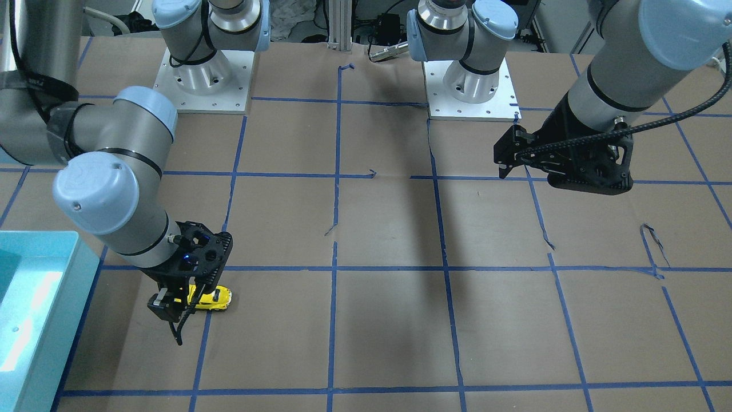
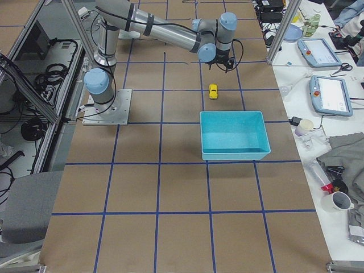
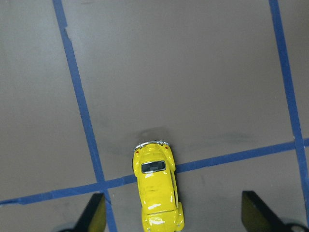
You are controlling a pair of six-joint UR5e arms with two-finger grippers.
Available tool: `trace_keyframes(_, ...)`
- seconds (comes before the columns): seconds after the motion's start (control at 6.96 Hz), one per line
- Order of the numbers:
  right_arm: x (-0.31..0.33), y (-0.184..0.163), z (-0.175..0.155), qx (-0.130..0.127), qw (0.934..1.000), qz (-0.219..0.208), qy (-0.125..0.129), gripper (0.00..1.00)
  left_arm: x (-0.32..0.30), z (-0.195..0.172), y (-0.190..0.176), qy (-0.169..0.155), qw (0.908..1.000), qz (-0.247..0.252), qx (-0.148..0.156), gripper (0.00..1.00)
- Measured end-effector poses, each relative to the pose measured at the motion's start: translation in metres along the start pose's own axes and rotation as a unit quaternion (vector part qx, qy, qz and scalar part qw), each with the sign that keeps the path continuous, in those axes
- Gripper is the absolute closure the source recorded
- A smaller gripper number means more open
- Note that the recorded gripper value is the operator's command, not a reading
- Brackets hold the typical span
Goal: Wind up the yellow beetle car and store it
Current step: 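Lower the right gripper and close it on the yellow car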
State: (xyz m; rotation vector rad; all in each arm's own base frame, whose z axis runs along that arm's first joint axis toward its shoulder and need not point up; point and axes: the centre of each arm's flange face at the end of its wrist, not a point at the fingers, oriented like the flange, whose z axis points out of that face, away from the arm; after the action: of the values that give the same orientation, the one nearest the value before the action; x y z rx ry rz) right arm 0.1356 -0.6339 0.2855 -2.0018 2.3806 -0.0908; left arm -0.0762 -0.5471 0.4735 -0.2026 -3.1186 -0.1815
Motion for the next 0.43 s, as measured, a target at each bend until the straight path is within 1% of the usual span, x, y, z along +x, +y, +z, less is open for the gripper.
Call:
trace_keyframes(0.14,0.000,0.002,0.019,-0.001,0.9993,-0.037,0.009,0.00,0.000,0.001,0.001,0.000,1.0000,0.002,0.000,0.00)
trace_keyframes(0.29,0.003,0.008,0.036,-0.004,0.9981,-0.060,0.013,0.00,-0.001,0.002,0.001,0.002,1.0000,0.002,-0.001,0.00)
trace_keyframes(0.43,0.005,0.018,0.051,-0.007,0.9973,-0.073,0.007,0.00,-0.002,0.002,0.002,0.006,1.0000,0.001,-0.002,0.00)
